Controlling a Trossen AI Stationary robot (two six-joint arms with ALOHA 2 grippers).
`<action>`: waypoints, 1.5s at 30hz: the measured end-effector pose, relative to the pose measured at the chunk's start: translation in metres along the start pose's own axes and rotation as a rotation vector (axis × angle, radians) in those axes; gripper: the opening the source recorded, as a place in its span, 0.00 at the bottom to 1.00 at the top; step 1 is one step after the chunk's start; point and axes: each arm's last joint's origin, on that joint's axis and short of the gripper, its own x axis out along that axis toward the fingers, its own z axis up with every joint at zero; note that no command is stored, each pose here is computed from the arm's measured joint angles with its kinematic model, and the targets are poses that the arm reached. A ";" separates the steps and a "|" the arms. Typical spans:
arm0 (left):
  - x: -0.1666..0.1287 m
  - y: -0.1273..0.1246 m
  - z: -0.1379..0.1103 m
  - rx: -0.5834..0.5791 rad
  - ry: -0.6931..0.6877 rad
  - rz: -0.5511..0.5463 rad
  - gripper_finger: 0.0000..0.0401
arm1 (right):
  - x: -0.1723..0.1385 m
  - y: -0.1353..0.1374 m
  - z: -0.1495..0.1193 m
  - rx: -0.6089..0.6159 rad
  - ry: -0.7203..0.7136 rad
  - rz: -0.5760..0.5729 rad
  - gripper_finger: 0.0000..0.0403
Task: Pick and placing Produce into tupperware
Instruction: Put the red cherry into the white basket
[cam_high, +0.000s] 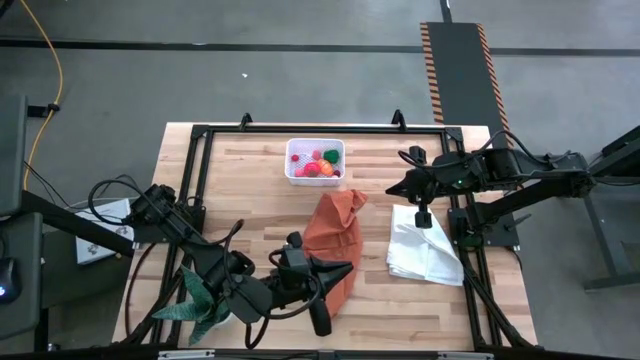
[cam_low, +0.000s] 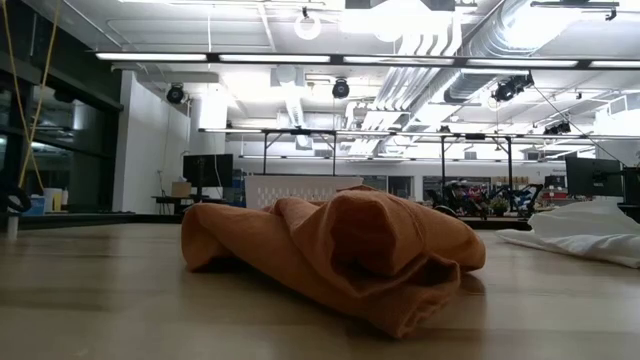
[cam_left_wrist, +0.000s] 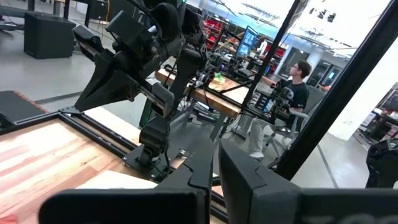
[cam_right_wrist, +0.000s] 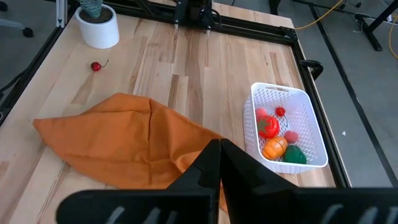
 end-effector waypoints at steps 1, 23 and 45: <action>0.000 0.000 0.000 0.000 0.000 0.000 0.04 | 0.000 0.000 0.000 0.000 0.000 0.000 0.00; 0.000 -0.001 0.000 0.050 0.006 -0.018 0.00 | 0.000 0.000 0.002 -0.009 -0.025 -0.003 0.00; 0.000 -0.001 0.000 0.017 0.009 -0.021 0.00 | 0.000 0.000 0.004 -0.006 -0.044 -0.005 0.00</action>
